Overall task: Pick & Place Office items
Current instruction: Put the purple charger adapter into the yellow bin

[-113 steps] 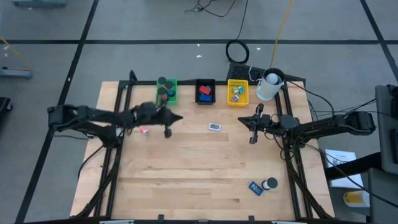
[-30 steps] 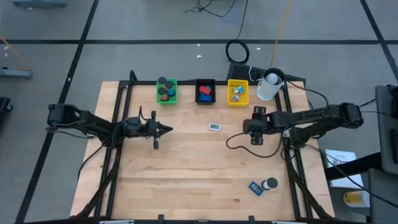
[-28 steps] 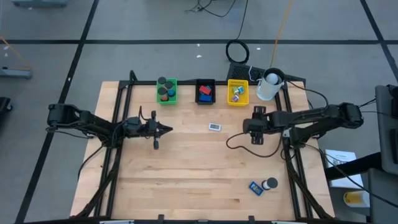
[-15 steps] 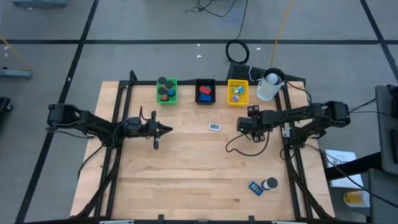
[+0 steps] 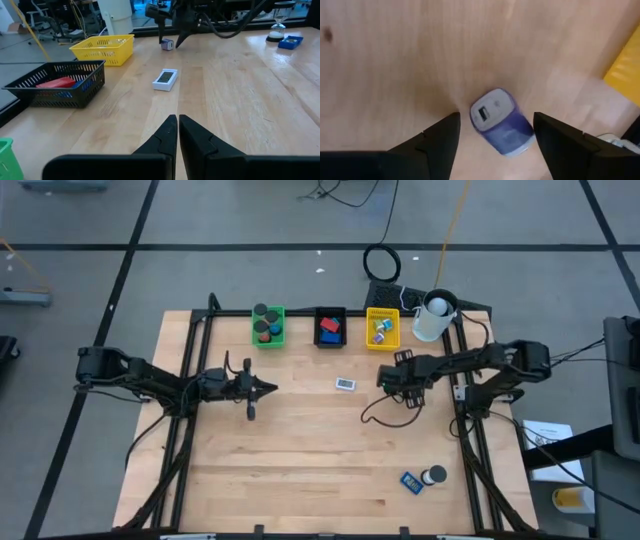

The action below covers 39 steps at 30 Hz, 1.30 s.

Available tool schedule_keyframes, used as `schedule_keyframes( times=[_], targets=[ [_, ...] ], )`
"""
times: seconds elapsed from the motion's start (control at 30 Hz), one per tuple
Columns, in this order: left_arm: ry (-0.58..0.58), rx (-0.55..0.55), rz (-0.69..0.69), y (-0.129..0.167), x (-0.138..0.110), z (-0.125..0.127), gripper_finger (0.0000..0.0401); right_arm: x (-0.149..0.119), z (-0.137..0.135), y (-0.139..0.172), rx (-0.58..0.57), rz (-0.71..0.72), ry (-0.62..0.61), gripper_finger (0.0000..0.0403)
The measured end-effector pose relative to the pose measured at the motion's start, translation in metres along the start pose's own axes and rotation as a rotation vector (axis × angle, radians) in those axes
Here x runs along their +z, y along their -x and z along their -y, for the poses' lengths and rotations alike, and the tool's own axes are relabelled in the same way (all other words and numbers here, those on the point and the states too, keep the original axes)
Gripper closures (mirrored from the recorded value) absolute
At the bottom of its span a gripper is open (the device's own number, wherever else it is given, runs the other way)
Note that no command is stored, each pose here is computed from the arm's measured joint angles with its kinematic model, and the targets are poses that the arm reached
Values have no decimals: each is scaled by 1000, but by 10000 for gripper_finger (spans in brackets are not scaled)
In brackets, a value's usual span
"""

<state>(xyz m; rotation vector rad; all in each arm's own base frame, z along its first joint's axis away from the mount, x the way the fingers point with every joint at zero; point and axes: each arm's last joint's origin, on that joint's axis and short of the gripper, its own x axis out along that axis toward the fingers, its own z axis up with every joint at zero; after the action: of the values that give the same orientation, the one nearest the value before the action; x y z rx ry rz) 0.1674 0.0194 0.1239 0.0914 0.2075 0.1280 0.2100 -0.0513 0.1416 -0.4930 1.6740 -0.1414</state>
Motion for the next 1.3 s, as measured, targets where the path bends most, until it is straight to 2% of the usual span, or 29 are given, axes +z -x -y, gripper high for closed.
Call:
schedule_keyframes(
  times=[0.13,0.4,0.53,0.63,0.77,0.83,0.93,1.03,1.17,1.3],
  targets=[
    [0,1,0,0,0,0,375,-3,2,-2,12,-26,1,184],
    [0,0,0,0,0,0,375,-5,4,-2,22,-21,-52,271],
    [0,1,0,0,0,0,375,-5,5,1,56,17,-129,276],
    [0,1,-1,0,0,0,375,-3,8,7,87,109,-224,261],
    [0,0,-1,0,0,0,375,1,19,25,131,349,-342,255],
    [0,1,-1,0,0,0,375,1,28,34,99,460,-425,260],
    [0,0,-1,0,0,0,375,-5,50,44,3,578,-652,265],
    [-4,1,0,0,0,0,375,-15,76,47,-41,606,-877,259],
    [-9,8,0,0,0,0,375,-18,113,47,-76,591,-1002,254],
    [-9,9,0,0,0,0,375,-13,147,39,-59,482,-1069,260]
  ],
)
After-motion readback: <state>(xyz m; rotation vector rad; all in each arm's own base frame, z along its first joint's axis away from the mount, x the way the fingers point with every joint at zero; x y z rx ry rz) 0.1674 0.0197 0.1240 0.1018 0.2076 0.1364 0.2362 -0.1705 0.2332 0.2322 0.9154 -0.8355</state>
